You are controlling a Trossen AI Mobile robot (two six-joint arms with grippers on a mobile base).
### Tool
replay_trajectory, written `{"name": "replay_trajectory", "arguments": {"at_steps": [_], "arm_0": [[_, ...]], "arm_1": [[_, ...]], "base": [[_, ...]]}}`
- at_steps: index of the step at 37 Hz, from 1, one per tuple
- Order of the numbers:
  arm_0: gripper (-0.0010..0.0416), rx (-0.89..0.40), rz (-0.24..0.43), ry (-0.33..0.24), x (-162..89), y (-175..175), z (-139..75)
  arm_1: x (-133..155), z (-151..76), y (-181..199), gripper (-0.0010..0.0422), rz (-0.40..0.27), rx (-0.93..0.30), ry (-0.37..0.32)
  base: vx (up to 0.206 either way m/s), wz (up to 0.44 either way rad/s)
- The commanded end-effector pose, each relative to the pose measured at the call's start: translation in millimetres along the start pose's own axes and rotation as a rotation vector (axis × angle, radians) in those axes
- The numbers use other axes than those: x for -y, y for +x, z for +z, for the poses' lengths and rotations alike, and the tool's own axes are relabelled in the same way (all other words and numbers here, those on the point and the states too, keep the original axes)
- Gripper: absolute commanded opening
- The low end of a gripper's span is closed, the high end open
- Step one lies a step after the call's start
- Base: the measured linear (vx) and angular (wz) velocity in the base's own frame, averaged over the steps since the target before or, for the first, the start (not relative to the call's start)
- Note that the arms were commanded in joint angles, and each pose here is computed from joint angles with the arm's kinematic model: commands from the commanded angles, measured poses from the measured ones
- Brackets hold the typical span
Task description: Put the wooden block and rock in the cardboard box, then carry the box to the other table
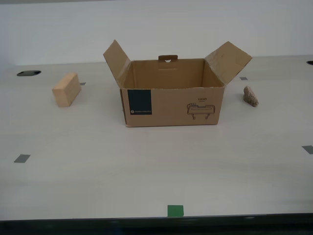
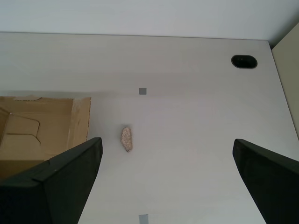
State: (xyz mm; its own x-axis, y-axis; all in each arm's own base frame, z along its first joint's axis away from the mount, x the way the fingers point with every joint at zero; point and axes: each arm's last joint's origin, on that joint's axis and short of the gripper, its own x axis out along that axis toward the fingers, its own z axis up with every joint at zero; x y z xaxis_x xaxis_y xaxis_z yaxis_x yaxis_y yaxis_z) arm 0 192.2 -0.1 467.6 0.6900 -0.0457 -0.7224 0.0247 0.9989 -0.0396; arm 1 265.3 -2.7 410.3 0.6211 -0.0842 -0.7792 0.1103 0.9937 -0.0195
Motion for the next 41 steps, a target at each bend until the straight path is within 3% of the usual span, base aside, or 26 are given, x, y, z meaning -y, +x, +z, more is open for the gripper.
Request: {"name": "replay_trajectory", "arguments": {"at_steps": [1, 29, 41], "arm_0": [[0.0390, 0.001, -0.003, 0.002, 0.2, -0.3, 0.0], [0.0389, 0.002, -0.001, 0.008, 0.0, -0.2, 0.2], [0.0389, -0.038, 0.001, 0.021, -0.9, 15.7, 6.1]], "arm_1": [[-0.2, 0.2, 0.2, 0.0389, 0.001, 0.000, -0.002], [-0.2, 0.5, 0.2, 0.0389, 0.001, 0.003, -0.008], [-0.2, 0.6, 0.7, 0.0389, 0.001, 0.003, -0.029]], "base": [[0.000, 0.000], [0.000, 0.000], [0.000, 0.000]]}}
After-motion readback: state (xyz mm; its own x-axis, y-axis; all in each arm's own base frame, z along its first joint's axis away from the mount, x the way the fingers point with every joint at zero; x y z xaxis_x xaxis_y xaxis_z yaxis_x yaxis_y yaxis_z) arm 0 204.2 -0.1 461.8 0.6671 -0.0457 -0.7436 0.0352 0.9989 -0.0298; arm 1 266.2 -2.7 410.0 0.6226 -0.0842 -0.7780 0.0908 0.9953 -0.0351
